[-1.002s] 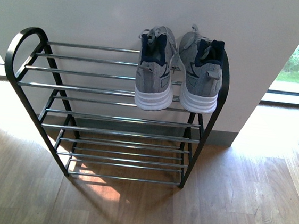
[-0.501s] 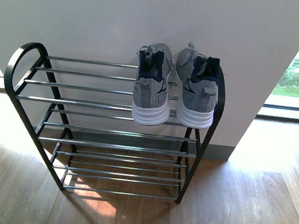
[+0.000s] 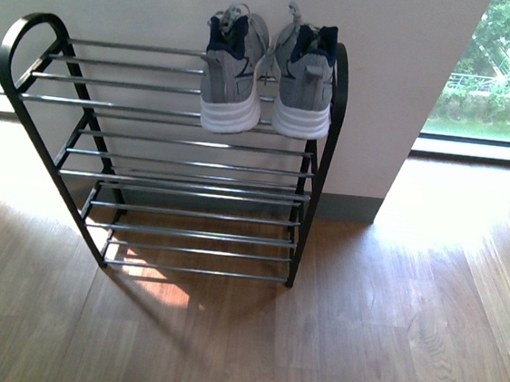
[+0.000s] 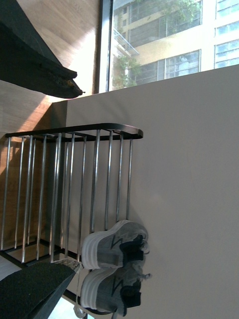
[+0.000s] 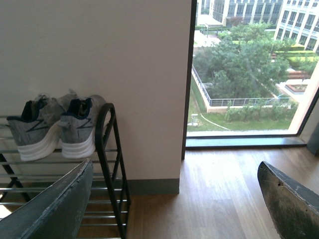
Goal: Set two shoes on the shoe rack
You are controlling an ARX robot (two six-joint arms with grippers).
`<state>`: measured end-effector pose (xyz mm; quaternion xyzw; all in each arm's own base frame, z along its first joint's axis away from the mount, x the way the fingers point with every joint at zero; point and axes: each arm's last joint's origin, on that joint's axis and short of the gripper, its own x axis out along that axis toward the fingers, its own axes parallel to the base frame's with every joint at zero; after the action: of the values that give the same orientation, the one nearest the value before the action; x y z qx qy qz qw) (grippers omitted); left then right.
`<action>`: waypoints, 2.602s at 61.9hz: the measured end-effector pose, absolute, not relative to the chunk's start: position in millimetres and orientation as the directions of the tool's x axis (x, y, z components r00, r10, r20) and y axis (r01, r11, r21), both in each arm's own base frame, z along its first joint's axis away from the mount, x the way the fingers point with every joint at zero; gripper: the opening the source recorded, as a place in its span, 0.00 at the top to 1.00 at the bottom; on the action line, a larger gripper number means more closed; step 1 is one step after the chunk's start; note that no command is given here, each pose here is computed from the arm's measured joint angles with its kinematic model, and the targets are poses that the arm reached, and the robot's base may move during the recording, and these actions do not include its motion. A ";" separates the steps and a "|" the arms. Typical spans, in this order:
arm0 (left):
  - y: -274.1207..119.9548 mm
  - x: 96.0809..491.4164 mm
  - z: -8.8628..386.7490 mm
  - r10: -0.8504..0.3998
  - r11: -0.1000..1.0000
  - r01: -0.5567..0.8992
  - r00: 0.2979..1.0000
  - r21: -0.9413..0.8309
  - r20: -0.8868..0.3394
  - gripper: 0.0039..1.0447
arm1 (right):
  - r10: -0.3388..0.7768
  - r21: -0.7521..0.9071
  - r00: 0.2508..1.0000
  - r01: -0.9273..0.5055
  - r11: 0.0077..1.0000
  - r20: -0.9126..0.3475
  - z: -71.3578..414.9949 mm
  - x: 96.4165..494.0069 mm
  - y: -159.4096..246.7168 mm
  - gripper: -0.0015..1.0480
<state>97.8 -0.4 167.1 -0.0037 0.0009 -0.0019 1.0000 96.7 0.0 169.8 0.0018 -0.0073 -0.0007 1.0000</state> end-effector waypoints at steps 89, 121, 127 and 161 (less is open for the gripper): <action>-0.4 97.8 167.1 -0.004 1.000 0.004 1.000 -0.007 -0.002 0.09 | -0.002 0.003 1.000 0.001 1.000 0.015 169.8 96.7 0.0 0.09; -0.4 97.8 167.1 -0.004 1.000 0.004 1.000 -0.007 -0.002 0.09 | 0.001 0.003 1.000 -0.001 1.000 0.014 169.8 96.7 0.1 0.09; -0.3 97.8 167.1 -0.003 1.000 0.003 1.000 -0.007 -0.002 0.09 | 0.005 0.003 1.000 -0.005 1.000 0.015 169.8 96.7 0.2 0.09; -0.3 97.8 167.2 -0.003 1.000 0.003 1.000 -0.007 -0.001 0.09 | 0.002 0.003 1.000 -0.002 1.000 0.015 169.8 96.7 0.1 0.09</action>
<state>97.8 -0.3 167.2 -0.0037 0.0007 -0.0015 1.0000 96.7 0.1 169.8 0.0016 -0.0073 0.0010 1.0000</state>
